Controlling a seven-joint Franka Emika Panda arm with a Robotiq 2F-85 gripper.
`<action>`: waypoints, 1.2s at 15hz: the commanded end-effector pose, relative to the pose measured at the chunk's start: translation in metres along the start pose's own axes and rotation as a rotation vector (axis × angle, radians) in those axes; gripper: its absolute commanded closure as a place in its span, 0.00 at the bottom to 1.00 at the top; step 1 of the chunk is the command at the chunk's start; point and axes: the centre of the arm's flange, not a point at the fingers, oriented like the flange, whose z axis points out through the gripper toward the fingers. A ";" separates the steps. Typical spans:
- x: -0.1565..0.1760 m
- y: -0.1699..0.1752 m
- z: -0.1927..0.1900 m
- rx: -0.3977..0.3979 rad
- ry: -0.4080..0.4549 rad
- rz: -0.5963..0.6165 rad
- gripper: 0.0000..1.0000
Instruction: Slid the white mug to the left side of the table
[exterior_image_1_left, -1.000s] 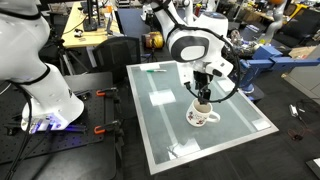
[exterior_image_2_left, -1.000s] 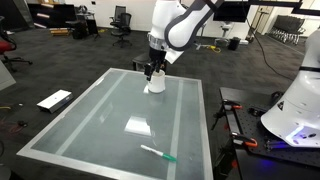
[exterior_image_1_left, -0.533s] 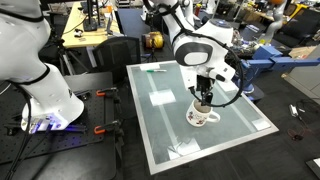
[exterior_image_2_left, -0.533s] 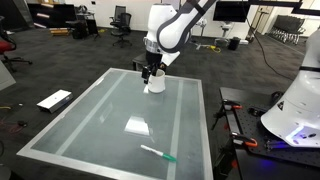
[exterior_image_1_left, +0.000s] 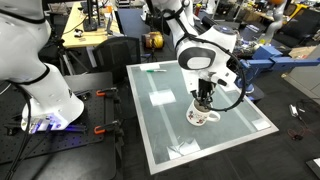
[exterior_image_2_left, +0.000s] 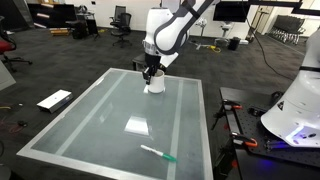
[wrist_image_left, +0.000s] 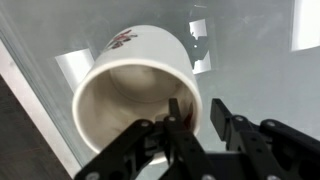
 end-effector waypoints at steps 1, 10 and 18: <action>0.008 0.000 -0.003 0.015 -0.017 -0.023 0.93; 0.017 -0.028 -0.003 0.009 -0.042 -0.071 0.98; 0.029 -0.078 -0.003 -0.004 -0.048 -0.158 0.98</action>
